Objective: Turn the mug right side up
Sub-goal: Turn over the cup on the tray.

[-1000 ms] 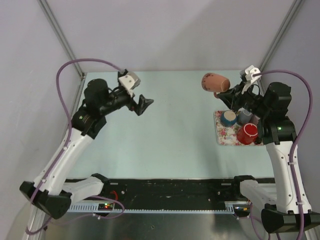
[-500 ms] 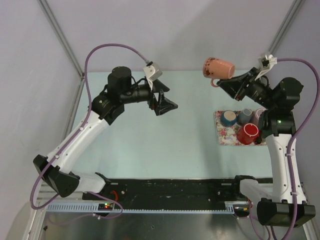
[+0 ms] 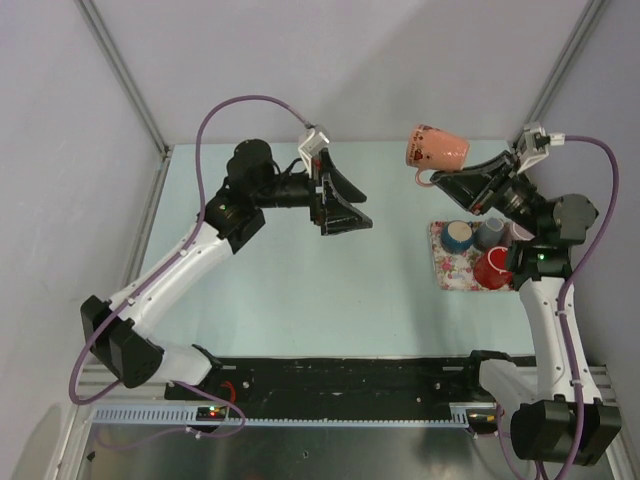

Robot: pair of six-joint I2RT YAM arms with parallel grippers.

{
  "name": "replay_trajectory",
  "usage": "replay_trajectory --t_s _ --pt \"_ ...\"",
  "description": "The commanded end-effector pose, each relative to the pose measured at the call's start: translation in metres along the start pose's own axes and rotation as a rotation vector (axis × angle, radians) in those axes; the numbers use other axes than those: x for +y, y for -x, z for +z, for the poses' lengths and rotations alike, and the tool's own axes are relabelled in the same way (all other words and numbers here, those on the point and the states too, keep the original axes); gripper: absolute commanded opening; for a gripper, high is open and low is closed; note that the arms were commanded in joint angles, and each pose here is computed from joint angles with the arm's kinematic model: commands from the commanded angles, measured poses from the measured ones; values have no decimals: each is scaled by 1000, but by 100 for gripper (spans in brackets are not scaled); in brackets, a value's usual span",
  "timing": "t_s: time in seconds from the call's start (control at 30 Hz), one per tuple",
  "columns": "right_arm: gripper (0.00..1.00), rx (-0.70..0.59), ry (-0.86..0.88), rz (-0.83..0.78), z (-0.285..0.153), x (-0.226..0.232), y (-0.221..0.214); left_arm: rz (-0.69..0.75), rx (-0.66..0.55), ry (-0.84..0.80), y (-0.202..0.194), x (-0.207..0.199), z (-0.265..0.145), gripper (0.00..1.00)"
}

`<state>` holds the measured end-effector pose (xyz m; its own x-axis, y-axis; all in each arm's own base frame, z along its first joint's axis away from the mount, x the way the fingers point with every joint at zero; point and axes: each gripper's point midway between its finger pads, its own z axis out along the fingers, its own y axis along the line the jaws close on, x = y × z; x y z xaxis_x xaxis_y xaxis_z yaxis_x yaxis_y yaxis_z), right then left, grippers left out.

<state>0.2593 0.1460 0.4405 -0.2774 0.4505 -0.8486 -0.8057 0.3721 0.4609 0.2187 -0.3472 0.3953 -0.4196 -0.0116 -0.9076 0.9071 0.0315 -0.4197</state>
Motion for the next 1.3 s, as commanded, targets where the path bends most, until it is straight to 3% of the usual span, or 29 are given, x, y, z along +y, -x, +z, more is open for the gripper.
replay_trajectory --t_s 0.0,0.37,1.27 --pt "0 -127 119 -101 -7 45 21 15 -50 -125 12 -39 -2 98" --pt "0 -186 109 -11 -9 31 13 -45 -54 -171 11 -41 16 98" --pt "0 -79 202 0 11 26 -34 -153 -42 -233 25 -22 51 97"
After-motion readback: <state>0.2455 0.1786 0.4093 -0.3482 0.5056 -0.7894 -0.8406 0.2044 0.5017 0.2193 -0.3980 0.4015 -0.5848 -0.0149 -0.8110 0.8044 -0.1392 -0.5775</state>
